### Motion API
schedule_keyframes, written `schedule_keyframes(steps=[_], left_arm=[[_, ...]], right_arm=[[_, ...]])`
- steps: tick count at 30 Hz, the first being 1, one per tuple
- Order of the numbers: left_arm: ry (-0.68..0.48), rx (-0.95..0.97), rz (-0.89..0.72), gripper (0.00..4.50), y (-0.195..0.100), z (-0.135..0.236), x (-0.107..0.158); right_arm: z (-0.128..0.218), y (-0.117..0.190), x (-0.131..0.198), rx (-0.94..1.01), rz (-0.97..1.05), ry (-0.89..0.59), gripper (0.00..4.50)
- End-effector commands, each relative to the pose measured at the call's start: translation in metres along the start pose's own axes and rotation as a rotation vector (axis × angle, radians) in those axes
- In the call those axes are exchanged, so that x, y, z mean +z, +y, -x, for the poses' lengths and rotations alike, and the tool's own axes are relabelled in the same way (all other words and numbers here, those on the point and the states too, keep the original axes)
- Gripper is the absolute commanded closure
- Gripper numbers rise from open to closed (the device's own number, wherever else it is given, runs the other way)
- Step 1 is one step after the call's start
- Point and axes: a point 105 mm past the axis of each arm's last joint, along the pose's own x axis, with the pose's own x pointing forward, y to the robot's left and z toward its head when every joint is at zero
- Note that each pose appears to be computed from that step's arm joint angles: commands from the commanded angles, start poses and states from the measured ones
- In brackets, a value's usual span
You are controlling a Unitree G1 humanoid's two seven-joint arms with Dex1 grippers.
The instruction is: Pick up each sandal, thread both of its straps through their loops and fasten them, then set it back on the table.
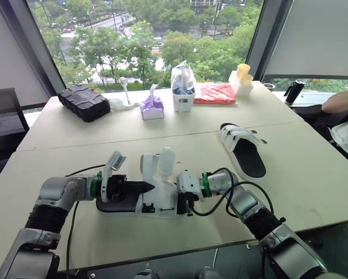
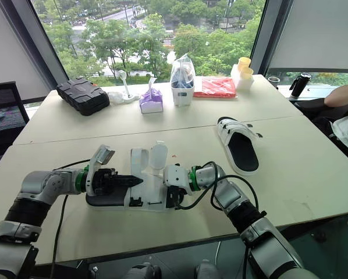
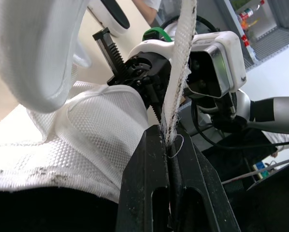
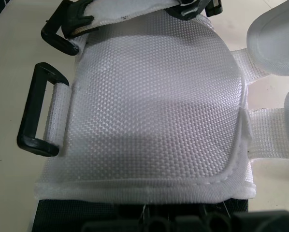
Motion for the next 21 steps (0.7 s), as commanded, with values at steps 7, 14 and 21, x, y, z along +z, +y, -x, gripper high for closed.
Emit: schedule_keyframes(steps=[7,14,21], left_arm=[[-0.008,-0.047,-0.081,4.48,-0.008,-0.002,0.012],[0.042,-0.083,-0.13,4.48,-0.015,-0.002,0.005],[0.068,-0.083,-0.172,4.48,-0.014,-0.001,0.0]], right_arm=[[0.002,0.02,-0.043,0.045,-0.105,0.171,4.5],[0.003,0.021,-0.044,0.047,-0.105,0.172,4.5],[0.003,0.021,-0.044,0.046,-0.107,0.172,4.5]])
